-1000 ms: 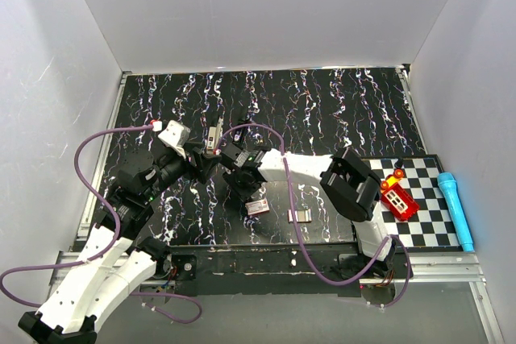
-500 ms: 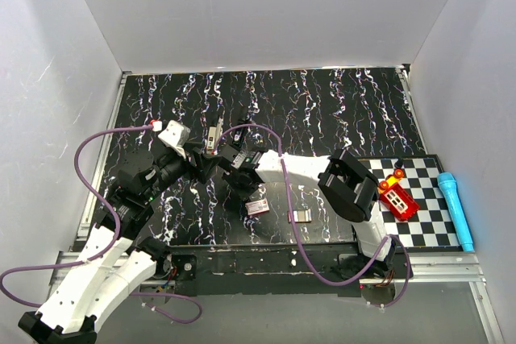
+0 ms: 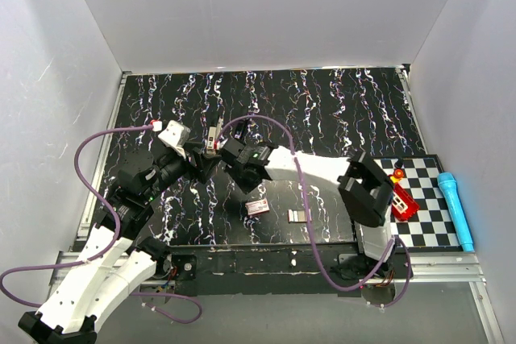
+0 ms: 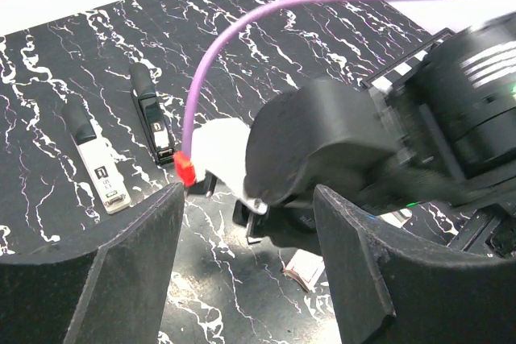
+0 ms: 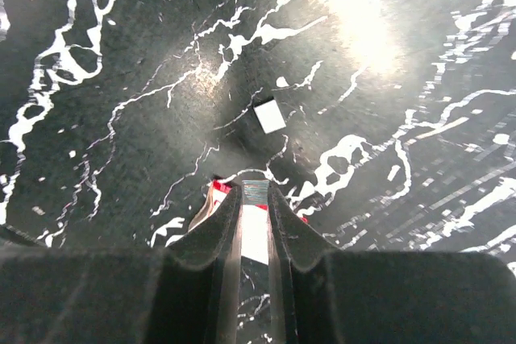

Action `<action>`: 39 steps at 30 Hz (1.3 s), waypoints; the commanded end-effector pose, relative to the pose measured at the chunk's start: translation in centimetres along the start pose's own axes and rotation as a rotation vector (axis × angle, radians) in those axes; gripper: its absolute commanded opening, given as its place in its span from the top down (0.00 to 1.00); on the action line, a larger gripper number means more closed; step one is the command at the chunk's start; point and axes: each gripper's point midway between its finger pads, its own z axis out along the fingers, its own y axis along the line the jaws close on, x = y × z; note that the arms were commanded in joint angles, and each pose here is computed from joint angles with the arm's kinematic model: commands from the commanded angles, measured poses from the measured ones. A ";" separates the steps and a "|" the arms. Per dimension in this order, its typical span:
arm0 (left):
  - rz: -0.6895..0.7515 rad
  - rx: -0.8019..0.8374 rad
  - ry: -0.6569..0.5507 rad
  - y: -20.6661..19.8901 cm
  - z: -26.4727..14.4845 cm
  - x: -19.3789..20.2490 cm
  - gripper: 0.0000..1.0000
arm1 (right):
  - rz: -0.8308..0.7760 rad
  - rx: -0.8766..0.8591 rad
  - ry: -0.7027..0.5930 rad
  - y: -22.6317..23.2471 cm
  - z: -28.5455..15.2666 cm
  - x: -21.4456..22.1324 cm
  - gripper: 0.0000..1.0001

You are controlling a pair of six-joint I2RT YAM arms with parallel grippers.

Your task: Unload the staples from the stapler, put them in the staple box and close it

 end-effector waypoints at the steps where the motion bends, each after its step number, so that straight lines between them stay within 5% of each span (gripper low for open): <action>1: 0.014 -0.013 -0.002 0.2 -0.1 0.0 0.35 | 0.016 0.040 -0.106 -1.3 -4.9 -1.3 0.83; 21: 0.012 -0.020 0.003 0.4 0.0 0.2 0.35 | 0.296 0.200 -0.064 -7.8 -8.0 9.9 0.83; 39: 0.010 -0.021 0.013 0.5 0.2 0.4 0.35 | 0.494 0.125 0.049 -8.2 -5.6 13.9 0.83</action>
